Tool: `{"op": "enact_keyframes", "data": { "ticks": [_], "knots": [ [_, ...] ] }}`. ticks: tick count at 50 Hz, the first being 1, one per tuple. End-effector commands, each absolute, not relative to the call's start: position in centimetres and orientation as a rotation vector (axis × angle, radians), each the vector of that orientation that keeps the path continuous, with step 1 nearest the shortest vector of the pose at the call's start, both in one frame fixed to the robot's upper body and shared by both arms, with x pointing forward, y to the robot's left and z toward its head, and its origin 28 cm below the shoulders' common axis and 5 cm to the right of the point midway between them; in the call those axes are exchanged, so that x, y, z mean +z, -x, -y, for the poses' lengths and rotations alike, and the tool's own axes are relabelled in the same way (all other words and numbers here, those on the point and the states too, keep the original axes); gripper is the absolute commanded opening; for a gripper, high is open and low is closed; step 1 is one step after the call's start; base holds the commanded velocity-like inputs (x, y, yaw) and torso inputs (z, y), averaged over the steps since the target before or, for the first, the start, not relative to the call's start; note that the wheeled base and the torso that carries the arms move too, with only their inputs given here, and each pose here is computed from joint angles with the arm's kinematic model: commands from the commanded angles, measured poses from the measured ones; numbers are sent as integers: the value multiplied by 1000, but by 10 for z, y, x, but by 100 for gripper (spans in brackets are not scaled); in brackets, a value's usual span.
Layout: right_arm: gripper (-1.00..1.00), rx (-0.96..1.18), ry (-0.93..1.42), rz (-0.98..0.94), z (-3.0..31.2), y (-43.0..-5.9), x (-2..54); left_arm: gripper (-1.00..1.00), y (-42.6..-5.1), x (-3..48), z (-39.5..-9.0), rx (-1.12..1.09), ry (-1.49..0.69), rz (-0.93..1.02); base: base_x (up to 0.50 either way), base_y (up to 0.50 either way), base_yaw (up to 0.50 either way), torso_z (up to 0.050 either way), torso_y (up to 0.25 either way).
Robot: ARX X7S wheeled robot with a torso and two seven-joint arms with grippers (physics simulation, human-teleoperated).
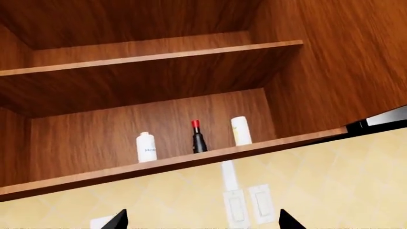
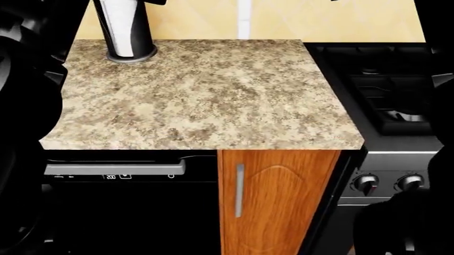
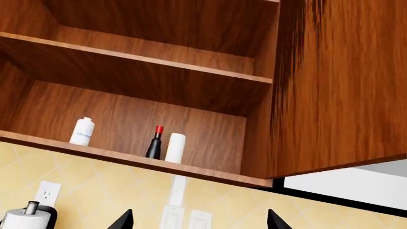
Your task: Pick and place the shaker into the drawer. Then close the cabinet.
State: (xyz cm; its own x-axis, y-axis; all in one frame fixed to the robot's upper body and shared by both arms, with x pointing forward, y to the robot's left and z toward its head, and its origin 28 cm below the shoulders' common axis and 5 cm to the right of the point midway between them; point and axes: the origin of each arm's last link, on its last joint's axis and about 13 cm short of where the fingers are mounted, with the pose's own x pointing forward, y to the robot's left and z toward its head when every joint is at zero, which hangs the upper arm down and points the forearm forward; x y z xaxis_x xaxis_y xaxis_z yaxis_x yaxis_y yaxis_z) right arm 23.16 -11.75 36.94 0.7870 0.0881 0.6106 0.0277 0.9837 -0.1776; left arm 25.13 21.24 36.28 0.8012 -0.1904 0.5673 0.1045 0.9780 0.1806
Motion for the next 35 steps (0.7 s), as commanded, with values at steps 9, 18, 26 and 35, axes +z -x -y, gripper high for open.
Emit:
{"op": "enact_keyframes", "data": {
  "ticks": [9,18,26,35],
  "knots": [
    [100,27,177,667,118,-233,371,100,-253,366,-215,-156,-148,615,0,76,0,0,0],
    [100,27,178,659,118,-234,370,100,-254,363,-215,-157,-149,607,0,0,0,0,0],
    [100,27,179,655,117,-235,370,100,-255,364,-216,-157,-152,604,99,38,0,0,0],
    [100,29,176,656,118,-234,370,100,-254,364,-217,-155,-151,601,208,69,0,0,0]
  ]
}}
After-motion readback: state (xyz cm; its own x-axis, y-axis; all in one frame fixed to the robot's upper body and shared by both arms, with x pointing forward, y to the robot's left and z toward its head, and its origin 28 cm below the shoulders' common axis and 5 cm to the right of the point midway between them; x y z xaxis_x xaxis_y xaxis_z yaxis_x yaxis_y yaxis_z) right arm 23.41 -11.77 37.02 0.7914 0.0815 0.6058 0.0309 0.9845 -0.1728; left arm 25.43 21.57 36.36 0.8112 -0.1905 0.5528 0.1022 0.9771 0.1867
